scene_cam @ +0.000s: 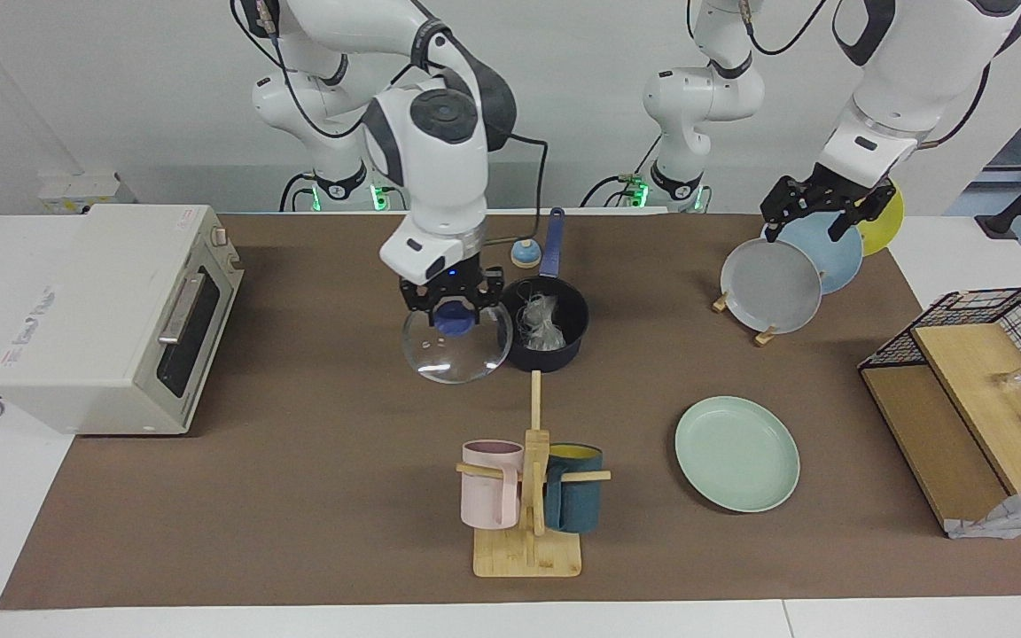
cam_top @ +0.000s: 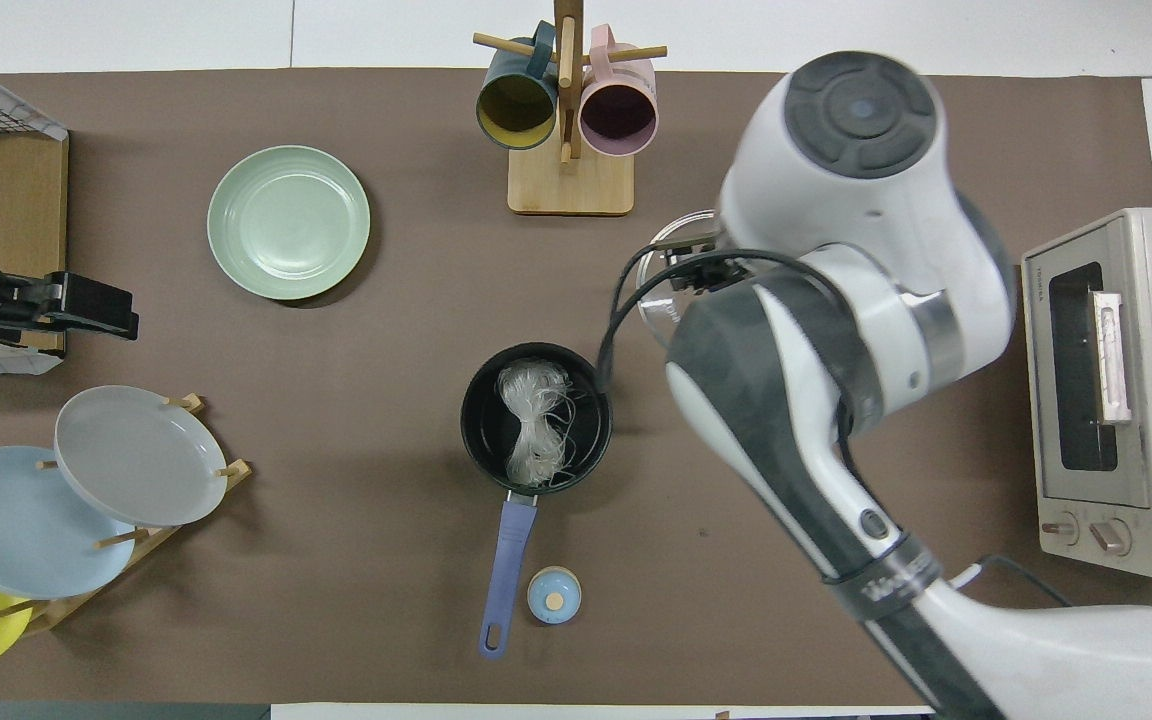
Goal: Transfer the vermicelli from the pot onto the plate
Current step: 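Carry the lid away with the right gripper while the left gripper approaches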
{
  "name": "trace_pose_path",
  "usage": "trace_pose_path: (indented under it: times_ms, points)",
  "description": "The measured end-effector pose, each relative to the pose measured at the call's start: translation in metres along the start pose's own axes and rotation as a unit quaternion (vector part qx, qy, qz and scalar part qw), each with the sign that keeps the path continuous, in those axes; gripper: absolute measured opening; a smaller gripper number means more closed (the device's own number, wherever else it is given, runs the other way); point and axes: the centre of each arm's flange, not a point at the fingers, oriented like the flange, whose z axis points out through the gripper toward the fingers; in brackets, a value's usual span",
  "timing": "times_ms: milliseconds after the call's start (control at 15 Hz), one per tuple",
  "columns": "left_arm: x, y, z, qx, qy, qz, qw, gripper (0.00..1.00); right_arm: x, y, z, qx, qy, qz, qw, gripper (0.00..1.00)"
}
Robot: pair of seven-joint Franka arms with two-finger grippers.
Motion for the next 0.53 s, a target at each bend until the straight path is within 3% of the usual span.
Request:
trace_pose_path:
  times_ms: [333, 533]
  points:
    - [-0.004, 0.054, 0.003, 0.0, 0.008, -0.019, 1.0, 1.0, 0.005, 0.106, 0.04, -0.003, -0.041, 0.011, 0.999, 0.66]
    - [-0.014, 0.115, 0.025, -0.003, 0.013, -0.028, 1.0, 1.0, -0.006, 0.136, 0.066, -0.001, -0.042, 0.011, 0.999, 0.66]
